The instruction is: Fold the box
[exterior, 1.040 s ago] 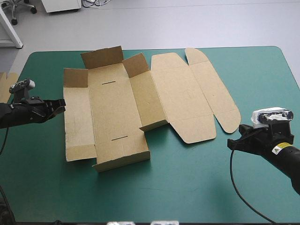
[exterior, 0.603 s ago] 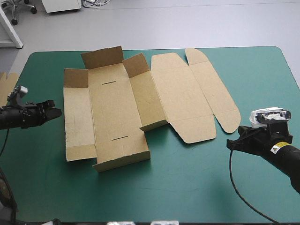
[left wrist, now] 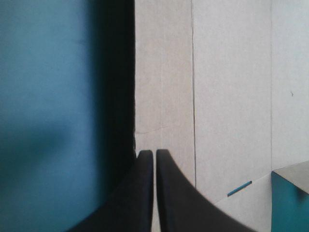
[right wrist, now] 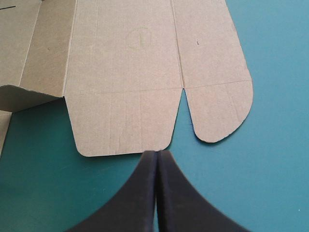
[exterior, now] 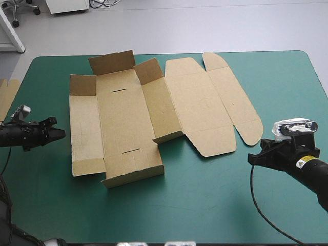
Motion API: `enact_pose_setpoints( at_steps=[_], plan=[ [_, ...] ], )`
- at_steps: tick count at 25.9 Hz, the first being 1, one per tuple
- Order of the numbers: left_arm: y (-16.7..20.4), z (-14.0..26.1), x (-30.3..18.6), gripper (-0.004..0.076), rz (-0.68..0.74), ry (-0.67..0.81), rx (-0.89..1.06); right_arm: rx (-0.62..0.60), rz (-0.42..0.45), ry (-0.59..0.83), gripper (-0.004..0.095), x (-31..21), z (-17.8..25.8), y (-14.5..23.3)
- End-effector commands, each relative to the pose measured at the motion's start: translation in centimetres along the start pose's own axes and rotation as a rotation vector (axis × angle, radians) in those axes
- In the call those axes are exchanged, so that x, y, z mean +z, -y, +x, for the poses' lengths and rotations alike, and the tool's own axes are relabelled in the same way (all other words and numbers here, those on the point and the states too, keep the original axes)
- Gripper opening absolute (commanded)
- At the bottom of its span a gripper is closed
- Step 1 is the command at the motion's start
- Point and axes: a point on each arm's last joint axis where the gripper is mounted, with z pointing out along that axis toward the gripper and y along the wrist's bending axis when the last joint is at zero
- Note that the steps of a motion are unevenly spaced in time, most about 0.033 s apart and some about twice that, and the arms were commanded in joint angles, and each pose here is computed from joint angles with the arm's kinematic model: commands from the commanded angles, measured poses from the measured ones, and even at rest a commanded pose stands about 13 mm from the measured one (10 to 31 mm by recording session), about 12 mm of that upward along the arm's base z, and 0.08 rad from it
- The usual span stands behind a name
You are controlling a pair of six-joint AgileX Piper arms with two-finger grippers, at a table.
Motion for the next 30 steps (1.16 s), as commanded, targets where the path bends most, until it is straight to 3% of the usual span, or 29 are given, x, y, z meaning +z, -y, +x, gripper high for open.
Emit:
enact_pose_setpoints(
  at_steps=[1,4,8,10,22,30],
  plan=[
    [1.4,-0.6,-1.3,0.0011,0.023,0.067,0.051,-0.008,0.002,0.09,-0.0019,-0.7,-1.4,-0.1],
    [0.8,0.0,-0.7,0.0076,0.007,0.067,0.036,-0.017,0.004,0.09,-0.0019,-0.7,-1.4,-0.1],
    [1.2,0.2,-0.4,0.0358,0.074,0.083,0.029,-0.017,0.004,0.09,-0.0019,-0.7,-1.4,-0.1],
    [1.3,0.2,-0.1,0.0433,0.084,0.074,0.027,-0.017,0.004,0.09,-0.0019,-0.7,-1.4,-0.1],
    [1.4,0.6,2.6,0.044,0.137,-0.034,0.043,-0.015,0.001,0.078,-0.0019,-0.6,-1.3,-0.2],
    [2.0,0.5,3.8,0.044,0.273,-0.048,0.05,-0.015,0.001,0.078,-0.0019,-0.6,-1.3,-0.2]
  ],
)
